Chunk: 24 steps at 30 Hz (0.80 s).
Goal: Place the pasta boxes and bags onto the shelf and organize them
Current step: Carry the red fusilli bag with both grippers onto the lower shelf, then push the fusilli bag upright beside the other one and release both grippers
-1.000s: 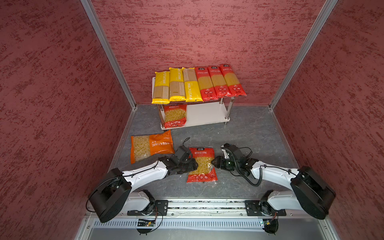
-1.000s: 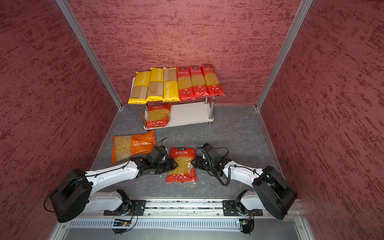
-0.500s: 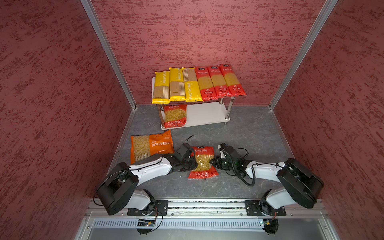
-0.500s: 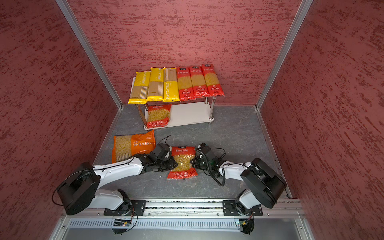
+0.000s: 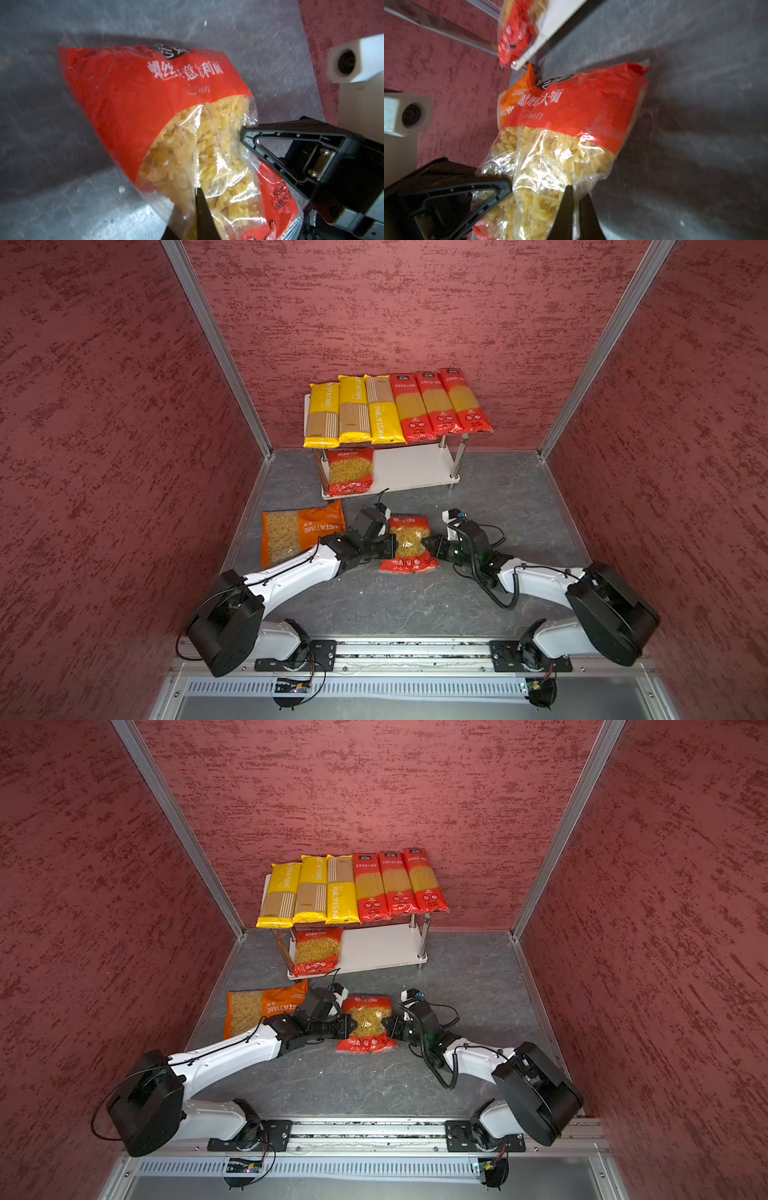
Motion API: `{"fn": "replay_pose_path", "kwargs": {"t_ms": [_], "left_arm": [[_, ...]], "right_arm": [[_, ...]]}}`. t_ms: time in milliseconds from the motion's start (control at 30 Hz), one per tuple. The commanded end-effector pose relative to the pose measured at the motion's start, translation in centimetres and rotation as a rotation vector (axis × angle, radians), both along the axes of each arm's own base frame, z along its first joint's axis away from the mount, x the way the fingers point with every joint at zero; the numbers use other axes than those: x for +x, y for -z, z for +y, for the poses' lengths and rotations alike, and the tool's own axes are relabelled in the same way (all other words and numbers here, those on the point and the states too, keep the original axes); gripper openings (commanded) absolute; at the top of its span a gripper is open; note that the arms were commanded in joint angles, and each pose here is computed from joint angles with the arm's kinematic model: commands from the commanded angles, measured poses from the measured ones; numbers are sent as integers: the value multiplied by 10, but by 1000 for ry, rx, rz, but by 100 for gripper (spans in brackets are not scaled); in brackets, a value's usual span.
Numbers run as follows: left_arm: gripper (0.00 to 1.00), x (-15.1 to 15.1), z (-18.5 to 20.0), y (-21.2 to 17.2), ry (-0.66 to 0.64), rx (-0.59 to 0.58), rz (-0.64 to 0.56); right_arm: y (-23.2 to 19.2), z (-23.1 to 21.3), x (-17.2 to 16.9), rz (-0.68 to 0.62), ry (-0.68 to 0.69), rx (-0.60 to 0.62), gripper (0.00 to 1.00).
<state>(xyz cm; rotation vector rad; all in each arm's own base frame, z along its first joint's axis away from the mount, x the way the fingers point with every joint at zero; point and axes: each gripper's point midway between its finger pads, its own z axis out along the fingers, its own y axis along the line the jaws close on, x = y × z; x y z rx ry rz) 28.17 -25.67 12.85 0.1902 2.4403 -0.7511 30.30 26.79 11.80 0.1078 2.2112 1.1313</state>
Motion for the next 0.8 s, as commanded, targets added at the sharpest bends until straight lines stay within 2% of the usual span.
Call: {"fn": "replay_pose_path", "kwargs": {"t_ms": [0,133,367,500,700,733,767], "left_arm": [[0,55,-7,-73,5,-35,-347],[0,104,8,-91,-87,-5,-504],[0,182,19,-87,-187,46,-610],[1,221,32,-79,-265,88,-621],[2,254,45,-64,-326,99,-590],[2,258,45,-62,-326,99,-582],[3,262,47,-59,-331,101,-566]], "right_arm": [[-83,10,52,-289,43,123,0],[-101,9,105,-385,99,138,0],[-104,19,191,-517,195,131,0],[-86,28,233,-508,251,136,0],[-68,36,275,-475,296,142,0],[-65,39,280,-468,293,136,3],[-60,42,285,-450,289,124,11]]}}
